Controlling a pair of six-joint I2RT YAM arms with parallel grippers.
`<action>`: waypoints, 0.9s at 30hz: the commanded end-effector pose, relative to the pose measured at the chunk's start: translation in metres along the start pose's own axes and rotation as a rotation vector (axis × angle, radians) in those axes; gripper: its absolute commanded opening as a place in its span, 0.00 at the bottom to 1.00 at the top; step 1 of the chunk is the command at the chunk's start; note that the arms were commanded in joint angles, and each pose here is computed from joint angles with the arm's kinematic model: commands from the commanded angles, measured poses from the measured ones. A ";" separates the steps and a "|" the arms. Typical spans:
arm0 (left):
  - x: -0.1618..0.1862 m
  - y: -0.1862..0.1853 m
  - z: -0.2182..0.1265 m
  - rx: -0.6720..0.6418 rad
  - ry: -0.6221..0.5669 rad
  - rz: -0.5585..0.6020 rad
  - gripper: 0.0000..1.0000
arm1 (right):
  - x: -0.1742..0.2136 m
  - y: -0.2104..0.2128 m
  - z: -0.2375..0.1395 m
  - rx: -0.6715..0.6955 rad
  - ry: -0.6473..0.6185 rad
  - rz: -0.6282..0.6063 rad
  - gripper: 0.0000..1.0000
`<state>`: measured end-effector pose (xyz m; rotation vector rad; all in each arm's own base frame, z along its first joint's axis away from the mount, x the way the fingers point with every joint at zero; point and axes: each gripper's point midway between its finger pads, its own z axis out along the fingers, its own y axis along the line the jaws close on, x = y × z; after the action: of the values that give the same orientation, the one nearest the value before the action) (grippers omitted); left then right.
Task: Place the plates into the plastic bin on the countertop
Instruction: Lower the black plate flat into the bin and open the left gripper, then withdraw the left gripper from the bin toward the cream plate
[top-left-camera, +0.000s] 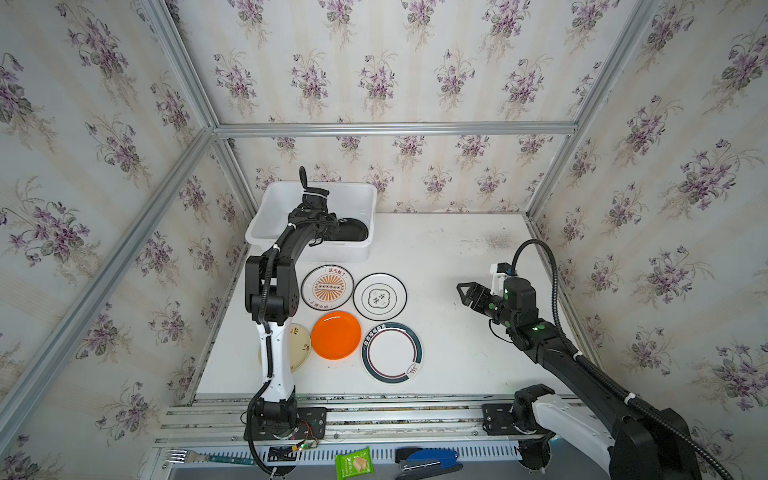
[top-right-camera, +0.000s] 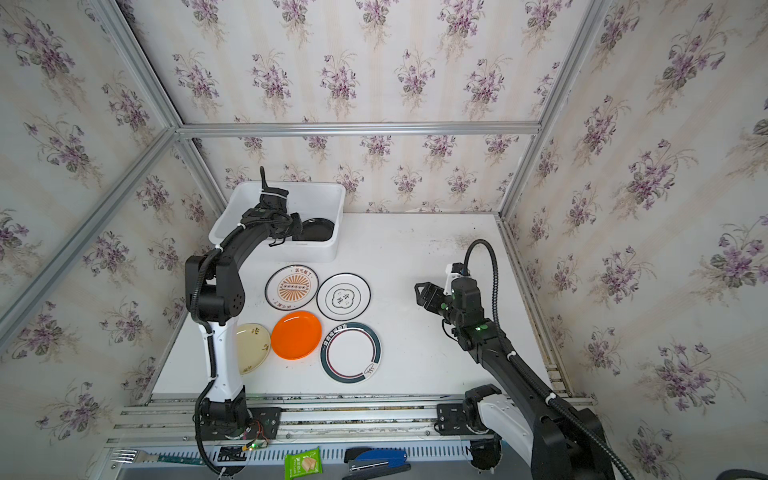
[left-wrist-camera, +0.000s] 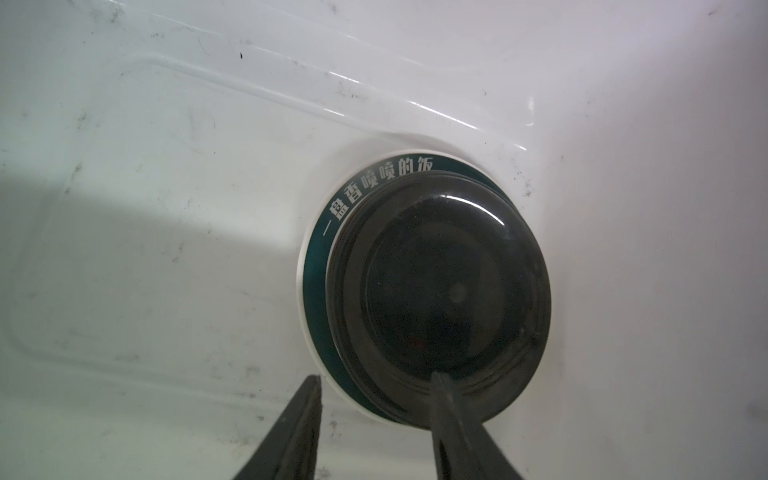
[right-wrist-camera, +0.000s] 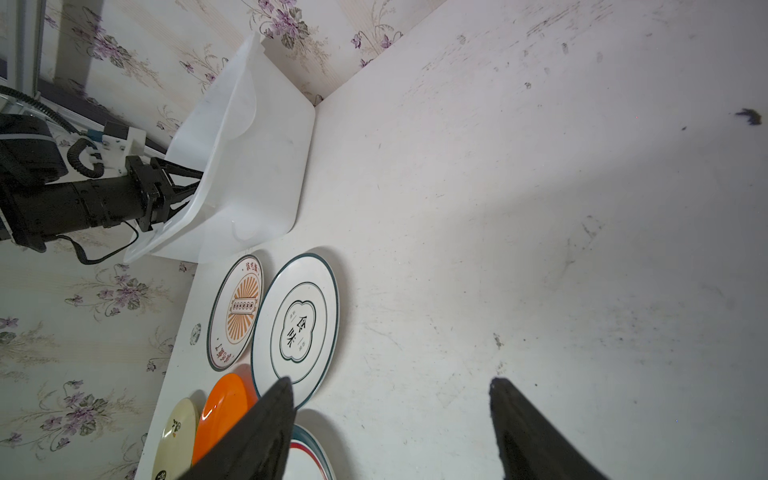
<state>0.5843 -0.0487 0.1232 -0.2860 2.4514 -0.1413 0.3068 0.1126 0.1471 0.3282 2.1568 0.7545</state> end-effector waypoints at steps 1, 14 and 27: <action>-0.008 -0.002 -0.008 0.005 -0.020 0.024 0.47 | -0.007 0.005 0.000 -0.009 -0.019 -0.005 0.76; -0.032 -0.015 -0.073 0.029 -0.128 0.031 0.99 | -0.002 0.008 0.004 0.015 0.078 -0.005 0.76; 0.015 0.016 -0.181 -0.063 -0.276 -0.082 0.99 | -0.001 0.010 0.010 0.041 0.153 -0.051 0.76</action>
<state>0.4720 -0.0456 0.2405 -0.3126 2.2476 -0.0948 0.3163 0.1241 0.1510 0.2594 2.3060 0.7396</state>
